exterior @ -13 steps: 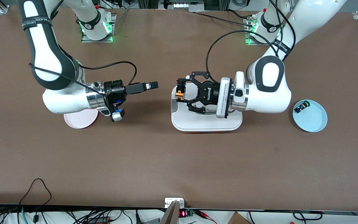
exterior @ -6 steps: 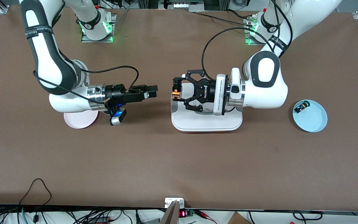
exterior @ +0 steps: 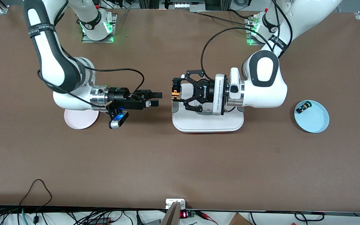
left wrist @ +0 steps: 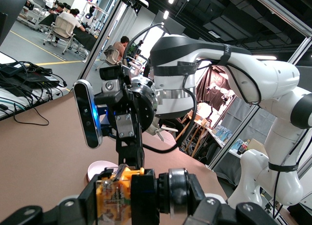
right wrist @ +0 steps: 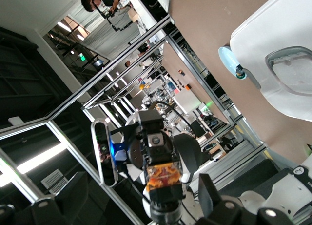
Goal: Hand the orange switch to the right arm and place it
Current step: 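Bring the right gripper to the orange switch held by the left gripper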
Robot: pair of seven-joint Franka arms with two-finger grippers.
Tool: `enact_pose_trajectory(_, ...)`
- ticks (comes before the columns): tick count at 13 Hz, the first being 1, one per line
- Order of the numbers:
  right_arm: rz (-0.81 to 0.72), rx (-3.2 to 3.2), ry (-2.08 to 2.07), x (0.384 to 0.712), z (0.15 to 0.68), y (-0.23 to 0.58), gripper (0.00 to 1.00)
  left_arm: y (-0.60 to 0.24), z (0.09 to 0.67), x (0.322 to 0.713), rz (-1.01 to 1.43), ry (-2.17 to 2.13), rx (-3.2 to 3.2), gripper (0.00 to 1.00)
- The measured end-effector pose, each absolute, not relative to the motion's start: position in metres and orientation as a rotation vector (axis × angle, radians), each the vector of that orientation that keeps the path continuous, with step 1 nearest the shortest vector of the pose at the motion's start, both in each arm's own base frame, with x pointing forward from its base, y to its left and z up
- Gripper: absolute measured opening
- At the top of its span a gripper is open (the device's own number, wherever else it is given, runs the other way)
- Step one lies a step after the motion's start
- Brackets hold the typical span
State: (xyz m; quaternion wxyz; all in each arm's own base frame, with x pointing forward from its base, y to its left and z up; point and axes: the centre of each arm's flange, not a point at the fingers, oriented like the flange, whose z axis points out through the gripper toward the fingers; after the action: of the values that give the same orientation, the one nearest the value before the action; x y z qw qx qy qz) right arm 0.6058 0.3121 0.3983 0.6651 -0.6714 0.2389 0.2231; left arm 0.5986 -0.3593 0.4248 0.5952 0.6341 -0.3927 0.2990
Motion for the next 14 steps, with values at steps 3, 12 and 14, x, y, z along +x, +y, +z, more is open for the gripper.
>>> enact_pose_trajectory(3,0.5,-1.548,0.554,0.586,0.398,0.339,1.0,-0.359,0.424,0.598,0.694,-0.912,1.474,0.72)
enact_pose_trajectory(12,0.538,-1.516,0.59,0.569,0.391,0.345,1.0,-0.359,0.424,0.599,0.696,-0.912,1.475,0.72)
enact_pose_trajectory(14,0.539,-1.508,0.593,0.568,0.393,0.344,1.0,-0.359,0.424,0.599,0.696,-0.912,1.475,0.72)
